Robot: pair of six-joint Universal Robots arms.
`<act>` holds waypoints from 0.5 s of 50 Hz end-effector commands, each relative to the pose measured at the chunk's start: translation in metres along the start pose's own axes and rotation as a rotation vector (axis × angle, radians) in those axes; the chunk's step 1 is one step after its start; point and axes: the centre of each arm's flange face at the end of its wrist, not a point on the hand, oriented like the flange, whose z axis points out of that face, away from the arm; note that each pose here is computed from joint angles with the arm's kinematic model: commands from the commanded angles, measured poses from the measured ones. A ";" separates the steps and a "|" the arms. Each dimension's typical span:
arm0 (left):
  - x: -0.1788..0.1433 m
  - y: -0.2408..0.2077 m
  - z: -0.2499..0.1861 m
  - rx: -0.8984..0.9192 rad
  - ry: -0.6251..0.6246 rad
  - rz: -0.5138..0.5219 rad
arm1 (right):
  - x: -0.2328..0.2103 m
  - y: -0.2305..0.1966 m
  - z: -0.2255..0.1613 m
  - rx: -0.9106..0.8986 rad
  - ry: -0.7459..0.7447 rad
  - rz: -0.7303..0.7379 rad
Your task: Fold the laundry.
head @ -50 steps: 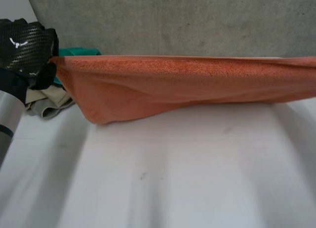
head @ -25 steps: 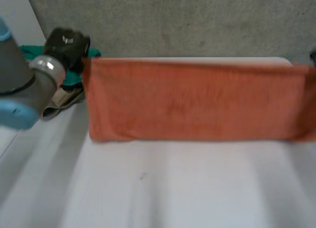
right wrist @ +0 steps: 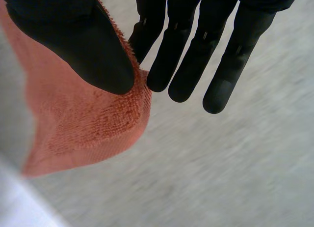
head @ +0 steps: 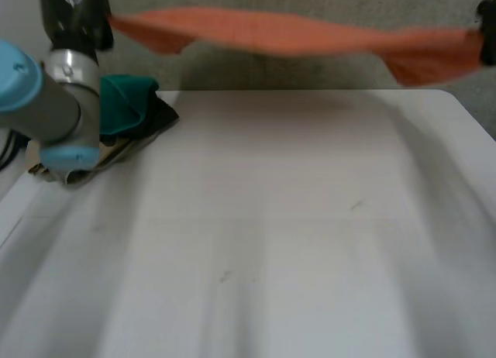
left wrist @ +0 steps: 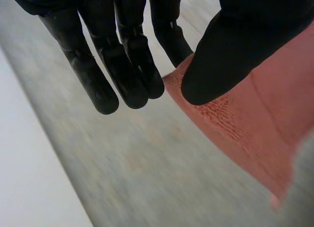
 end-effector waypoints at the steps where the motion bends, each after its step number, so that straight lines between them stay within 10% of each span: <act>1: 0.019 0.055 -0.050 -0.269 0.116 0.038 | -0.043 0.061 -0.029 -0.233 -0.167 -0.007; 15: 0.001 0.052 -0.203 -0.819 0.453 0.389 | -0.038 0.065 -0.140 -0.733 -0.556 -0.211; 25: -0.030 -0.012 -0.263 -0.800 0.687 0.707 | 0.010 0.041 -0.199 -0.804 -0.681 -0.430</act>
